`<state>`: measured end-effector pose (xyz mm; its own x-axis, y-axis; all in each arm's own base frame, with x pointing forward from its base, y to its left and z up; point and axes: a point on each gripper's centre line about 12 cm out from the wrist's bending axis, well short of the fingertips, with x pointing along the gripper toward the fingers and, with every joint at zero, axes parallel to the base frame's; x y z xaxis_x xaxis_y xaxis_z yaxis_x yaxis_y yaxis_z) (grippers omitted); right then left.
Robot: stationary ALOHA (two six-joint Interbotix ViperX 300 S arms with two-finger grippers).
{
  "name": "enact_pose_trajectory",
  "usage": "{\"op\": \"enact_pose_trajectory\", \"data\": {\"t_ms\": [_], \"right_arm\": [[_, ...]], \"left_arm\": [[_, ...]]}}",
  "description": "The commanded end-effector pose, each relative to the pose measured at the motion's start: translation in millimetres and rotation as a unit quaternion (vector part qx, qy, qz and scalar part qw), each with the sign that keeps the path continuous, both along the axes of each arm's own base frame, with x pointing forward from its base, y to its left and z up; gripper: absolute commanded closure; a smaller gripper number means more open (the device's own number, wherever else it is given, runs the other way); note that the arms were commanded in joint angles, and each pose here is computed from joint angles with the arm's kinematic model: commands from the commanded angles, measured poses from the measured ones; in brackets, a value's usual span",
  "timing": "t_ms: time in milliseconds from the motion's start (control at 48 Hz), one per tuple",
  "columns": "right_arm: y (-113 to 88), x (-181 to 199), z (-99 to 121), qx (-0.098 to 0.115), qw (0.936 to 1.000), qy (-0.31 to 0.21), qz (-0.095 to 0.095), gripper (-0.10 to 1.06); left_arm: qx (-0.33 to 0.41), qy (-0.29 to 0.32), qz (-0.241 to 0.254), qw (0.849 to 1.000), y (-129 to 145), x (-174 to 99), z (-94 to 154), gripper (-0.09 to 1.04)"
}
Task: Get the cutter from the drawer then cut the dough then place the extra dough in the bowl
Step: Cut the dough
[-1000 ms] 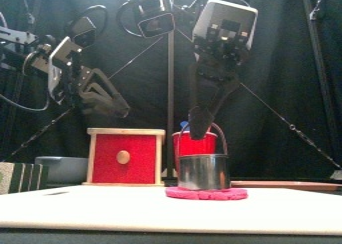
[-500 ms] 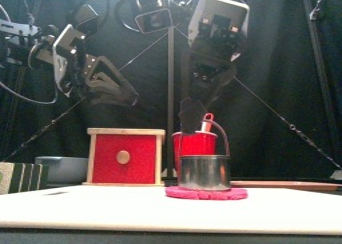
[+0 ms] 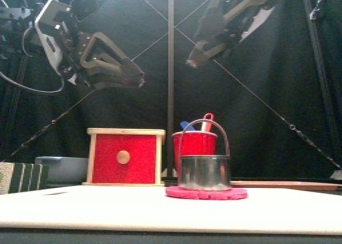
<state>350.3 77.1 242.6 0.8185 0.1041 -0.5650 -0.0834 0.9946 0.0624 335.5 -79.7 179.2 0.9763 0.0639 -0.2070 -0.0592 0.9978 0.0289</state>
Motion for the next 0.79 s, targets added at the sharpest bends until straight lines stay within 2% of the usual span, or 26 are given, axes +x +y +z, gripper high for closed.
{"op": "enact_pose_trajectory", "data": {"t_ms": [21, 83, 250, 375, 438, 479, 542, 583, 729, 792], "right_arm": [[-12, -12, 13, 0.024, 0.9968, -0.073, 0.02, 0.07], [-18, -19, 7, 0.041, 0.9935, -0.102, 0.031, 0.07], [-30, -31, -16, 0.065, 0.9865, -0.141, 0.051, 0.07], [-32, -33, -32, 0.068, 0.9821, -0.163, 0.064, 0.07], [-34, -31, -41, 0.066, 0.9811, -0.173, 0.056, 0.07], [-36, -28, -48, 0.06, 0.9813, -0.178, 0.042, 0.07], [-45, -24, -58, 0.046, 0.9807, -0.19, 0.008, 0.07], [-46, -23, -61, 0.038, 0.9792, -0.199, -0.006, 0.07], [-30, -24, -78, 0.011, 0.9764, -0.212, -0.04, 0.07], [-23, -26, -85, 0.016, 0.9777, -0.203, -0.05, 0.07]], "left_arm": [[0.009, -0.037, -0.01, 0.999, -9, 19, 15, 0.29], [0.034, -0.063, -0.023, 0.997, -13, 24, 15, 0.27], [0.083, -0.147, -0.048, 0.985, -23, 27, 11, 0.26], [0.066, -0.155, -0.038, 0.985, -23, 30, -5, 0.26], [0.049, -0.144, -0.039, 0.988, -24, 31, -14, 0.26], [0.039, -0.14, -0.039, 0.989, -24, 31, -18, 0.26], [0.024, -0.134, -0.037, 0.99, -23, 31, -22, 0.26], [0.02, -0.134, -0.035, 0.99, -23, 31, -23, 0.26], [0.019, -0.122, -0.04, 0.992, -26, 29, -29, 0.27], [0.02, -0.101, -0.037, 0.994, -24, 28, -40, 0.27]]}}
